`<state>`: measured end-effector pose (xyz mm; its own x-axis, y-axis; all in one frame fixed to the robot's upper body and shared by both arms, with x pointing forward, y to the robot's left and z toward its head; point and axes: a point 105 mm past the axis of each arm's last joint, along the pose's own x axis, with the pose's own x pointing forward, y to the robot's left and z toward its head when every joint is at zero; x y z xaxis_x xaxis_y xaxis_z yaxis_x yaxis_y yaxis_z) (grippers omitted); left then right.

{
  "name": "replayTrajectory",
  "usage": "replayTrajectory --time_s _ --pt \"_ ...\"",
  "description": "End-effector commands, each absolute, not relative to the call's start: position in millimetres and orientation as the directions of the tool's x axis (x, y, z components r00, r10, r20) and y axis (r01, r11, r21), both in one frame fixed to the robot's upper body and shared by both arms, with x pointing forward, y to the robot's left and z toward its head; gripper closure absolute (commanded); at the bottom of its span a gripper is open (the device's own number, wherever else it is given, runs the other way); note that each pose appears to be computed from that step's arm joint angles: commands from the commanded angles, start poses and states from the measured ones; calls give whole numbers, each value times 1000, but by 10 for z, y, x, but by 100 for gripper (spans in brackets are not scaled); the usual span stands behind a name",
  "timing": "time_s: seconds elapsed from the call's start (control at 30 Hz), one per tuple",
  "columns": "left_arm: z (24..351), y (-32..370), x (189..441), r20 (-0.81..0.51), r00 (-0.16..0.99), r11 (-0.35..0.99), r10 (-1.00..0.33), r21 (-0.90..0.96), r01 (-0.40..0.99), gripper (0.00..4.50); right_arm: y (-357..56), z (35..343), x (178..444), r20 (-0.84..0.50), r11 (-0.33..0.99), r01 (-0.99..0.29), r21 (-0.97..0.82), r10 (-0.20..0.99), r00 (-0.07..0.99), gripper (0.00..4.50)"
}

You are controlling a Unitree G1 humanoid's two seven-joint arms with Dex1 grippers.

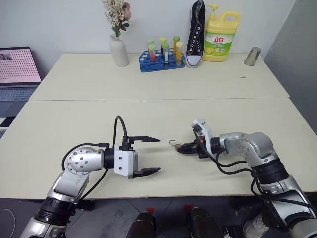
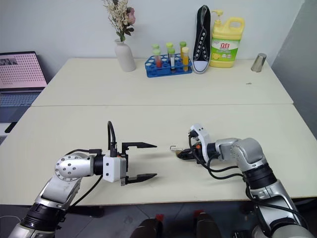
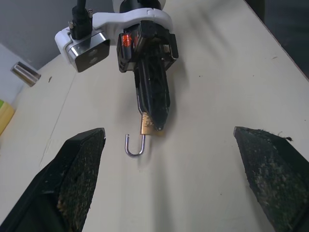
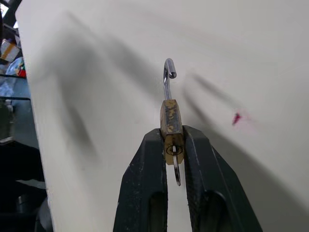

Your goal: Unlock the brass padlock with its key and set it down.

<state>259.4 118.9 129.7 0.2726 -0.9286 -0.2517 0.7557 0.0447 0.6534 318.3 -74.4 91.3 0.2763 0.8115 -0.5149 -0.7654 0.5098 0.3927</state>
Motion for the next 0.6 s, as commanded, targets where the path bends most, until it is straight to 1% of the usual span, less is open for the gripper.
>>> replayTrajectory --time_s 0.03,0.1,0.13,0.17,0.2,0.27,0.3,0.33,0.4,0.43,0.5,0.6 --pt "1385 1192 2687 -150 336 217 -930 515 829 0 -880 1001 3203 -514 509 -788 346 806 294 259" --pt "1378 1213 2734 -137 368 280 -920 426 860 0 -965 1008 3170 -524 515 -793 326 796 301 191" --pt "1377 1226 2751 -136 381 303 -914 393 868 0 -1027 1014 3146 -538 516 -810 278 782 314 152" --pt "1354 1242 2771 -155 397 322 -905 360 875 0 -1089 1034 3126 -547 518 -827 219 767 336 127" --pt "1345 1253 2774 -168 402 330 -900 340 880 0 -1145 1082 3100 -549 514 -845 146 753 363 87" --pt "1347 1268 2778 -183 412 339 -893 331 881 0 -1195 1164 3052 -539 497 -866 51 744 395 22" --pt "1353 1273 2777 -185 416 341 -890 335 878 0 -1203 1191 3031 -534 489 -872 23 744 402 4" --pt "1341 1286 2779 -202 422 342 -884 336 878 0 -1214 1253 2983 -521 470 -883 -18 749 409 4" --pt "1276 1346 2771 -263 427 335 -865 331 882 0 -1281 1416 2907 -478 454 -878 -153 744 468 4" --pt "1264 1371 2757 -278 425 328 -862 335 883 0 -1312 1480 2837 -457 446 -876 -181 751 477 4" --pt "1264 1406 2712 -295 410 301 -863 350 887 0 -1349 1557 2683 -429 424 -881 -211 769 473 4" --pt "1275 1422 2708 -293 409 299 -864 355 886 0 -1373 1565 2598 -420 423 -879 -219 773 476 4"
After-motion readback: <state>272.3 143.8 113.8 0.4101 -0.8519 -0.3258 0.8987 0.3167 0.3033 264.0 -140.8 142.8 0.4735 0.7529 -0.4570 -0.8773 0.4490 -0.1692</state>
